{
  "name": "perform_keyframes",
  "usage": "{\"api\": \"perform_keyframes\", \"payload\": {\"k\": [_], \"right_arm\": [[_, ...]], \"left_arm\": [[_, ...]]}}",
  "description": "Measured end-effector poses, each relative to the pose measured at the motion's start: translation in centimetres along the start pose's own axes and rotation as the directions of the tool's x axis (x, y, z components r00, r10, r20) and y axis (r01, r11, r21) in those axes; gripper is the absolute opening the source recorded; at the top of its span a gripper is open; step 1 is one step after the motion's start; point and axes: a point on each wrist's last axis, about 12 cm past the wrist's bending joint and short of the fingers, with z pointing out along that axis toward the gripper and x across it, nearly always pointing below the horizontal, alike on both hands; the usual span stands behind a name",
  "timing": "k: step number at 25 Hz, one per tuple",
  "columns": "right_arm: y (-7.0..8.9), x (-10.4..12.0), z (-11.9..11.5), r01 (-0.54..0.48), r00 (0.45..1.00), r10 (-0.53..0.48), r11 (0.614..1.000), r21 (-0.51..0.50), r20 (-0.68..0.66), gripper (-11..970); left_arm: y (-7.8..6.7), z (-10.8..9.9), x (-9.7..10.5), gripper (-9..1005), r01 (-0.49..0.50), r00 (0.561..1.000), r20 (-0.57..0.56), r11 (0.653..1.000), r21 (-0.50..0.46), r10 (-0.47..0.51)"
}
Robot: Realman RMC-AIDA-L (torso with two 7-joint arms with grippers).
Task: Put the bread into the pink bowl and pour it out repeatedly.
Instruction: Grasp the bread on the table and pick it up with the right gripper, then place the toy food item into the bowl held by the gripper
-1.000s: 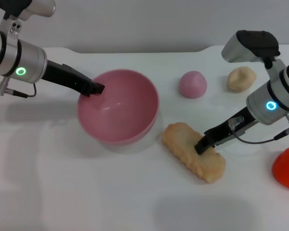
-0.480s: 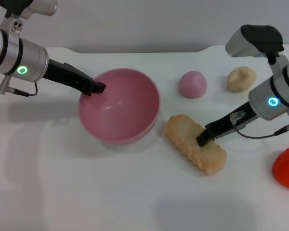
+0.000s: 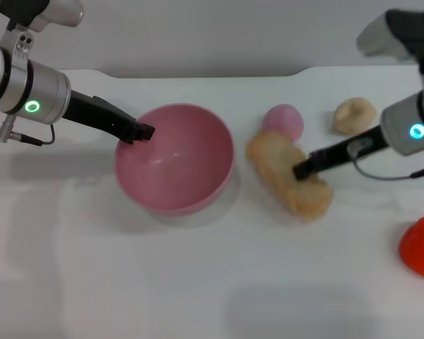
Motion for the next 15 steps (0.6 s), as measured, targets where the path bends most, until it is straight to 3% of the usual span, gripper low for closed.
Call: {"api": "perform_keyframes", "payload": {"k": [4, 8, 15], "right_arm": [[-0.3, -1.0, -1.6, 0.027, 0.992, -0.032, 0.999, 0.04, 0.118, 120], [0.5, -2.6, -3.6, 0.084, 0.958, -0.091, 0.996, 0.037, 0.273, 115], [4.4, -5.1, -6.6, 0.301, 0.808, -0.227, 0.952, -0.051, 0.543, 110]], "left_arm": [[0.0, 0.1, 0.1, 86, 0.008, 1.0, -0.002, 1.0, 0.001, -0.008], [0.0, 0.1, 0.2, 86, 0.011, 1.0, -0.005, 1.0, 0.005, -0.011], [-0.3, 0.3, 0.3, 86, 0.015, 1.0, -0.007, 1.0, 0.014, -0.015]]}}
